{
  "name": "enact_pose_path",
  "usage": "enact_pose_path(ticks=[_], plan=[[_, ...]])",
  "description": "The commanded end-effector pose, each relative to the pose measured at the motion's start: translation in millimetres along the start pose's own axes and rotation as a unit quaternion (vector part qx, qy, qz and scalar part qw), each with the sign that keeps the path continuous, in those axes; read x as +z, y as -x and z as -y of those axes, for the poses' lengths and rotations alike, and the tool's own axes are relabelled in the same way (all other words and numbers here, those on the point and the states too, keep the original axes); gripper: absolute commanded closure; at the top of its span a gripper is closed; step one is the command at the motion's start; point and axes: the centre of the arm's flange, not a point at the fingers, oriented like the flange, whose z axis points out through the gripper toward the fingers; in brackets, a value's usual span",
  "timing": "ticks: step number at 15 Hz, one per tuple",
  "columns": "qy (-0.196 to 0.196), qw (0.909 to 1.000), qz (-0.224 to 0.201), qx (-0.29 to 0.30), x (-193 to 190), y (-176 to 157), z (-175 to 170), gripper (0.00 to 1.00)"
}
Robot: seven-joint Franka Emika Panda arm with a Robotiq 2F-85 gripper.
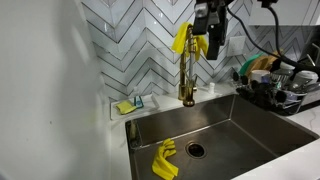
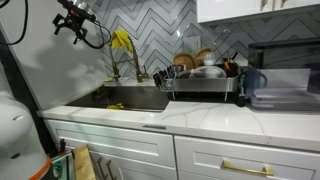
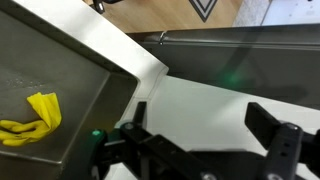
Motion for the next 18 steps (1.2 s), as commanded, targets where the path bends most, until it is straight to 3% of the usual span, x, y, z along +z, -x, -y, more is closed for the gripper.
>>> enact_pose_path(ticks=[1, 6, 9, 14, 18], plan=[[0.009, 0.9998, 0.006, -0.014, 2.5, -2.5, 0.4, 0.0], [0.015, 0.9995, 0.009, -0.028, 1.4, -5.1, -3.0, 0.0], [0.04, 0.9945, 0.092, -0.032, 18.9, -18.6, -7.0, 0.0], [0.08, 0.9737, 0.192, -0.094, 63.5, -38.8, -2.3, 0.0], [0.141, 0.9477, 0.242, -0.153, 83.8, -54.0, 7.7, 0.0]])
